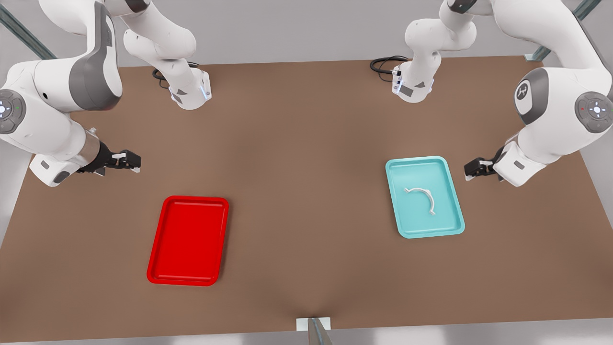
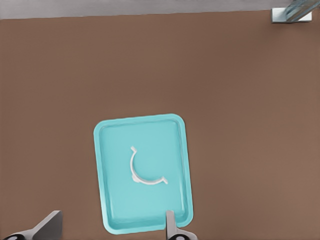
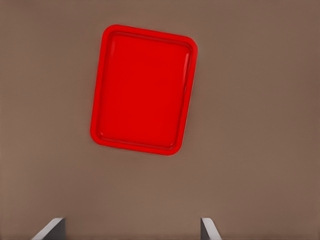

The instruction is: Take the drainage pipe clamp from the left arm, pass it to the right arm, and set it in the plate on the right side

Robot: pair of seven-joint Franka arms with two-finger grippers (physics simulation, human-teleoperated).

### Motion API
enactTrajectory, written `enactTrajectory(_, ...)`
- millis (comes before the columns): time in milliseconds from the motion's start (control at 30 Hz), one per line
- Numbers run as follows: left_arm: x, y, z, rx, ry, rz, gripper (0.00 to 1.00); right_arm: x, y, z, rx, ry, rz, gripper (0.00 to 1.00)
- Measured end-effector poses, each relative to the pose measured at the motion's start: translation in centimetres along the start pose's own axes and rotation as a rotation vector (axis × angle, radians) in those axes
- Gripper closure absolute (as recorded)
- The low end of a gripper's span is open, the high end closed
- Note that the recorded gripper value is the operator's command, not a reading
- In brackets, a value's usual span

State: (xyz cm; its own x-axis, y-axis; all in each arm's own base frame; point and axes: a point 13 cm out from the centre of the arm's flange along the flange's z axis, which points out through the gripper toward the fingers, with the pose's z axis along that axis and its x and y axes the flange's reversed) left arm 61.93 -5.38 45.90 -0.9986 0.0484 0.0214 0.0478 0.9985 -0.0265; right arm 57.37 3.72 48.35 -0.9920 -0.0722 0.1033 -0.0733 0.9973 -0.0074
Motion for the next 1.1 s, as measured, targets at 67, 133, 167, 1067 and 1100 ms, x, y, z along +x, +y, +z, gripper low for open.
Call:
enactTrajectory(67,-0.3,0.0,0.8,0.002,0.007,-0.001,0.00,0.0,0.0,0.0,0.000,0.001,0.001,0.00)
enactTrajectory(133,-0.7,-0.2,3.4,-0.001,0.047,-0.013,0.00,0.0,-0.1,0.0,0.000,0.002,0.001,0.00)
enactTrajectory(167,-0.5,-0.4,5.3,-0.005,0.077,-0.021,0.00,0.0,-0.1,0.1,0.000,0.003,0.001,0.00)
enactTrajectory(1067,9.3,-3.8,35.2,-0.100,-0.011,-1.197,0.00,-0.9,-5.6,2.2,-0.018,0.024,-0.002,0.00)
enactTrajectory(1100,9.3,-4.1,35.6,-0.093,-0.020,-1.224,0.00,-0.9,-5.6,2.2,-0.018,0.024,-0.003,0.00)
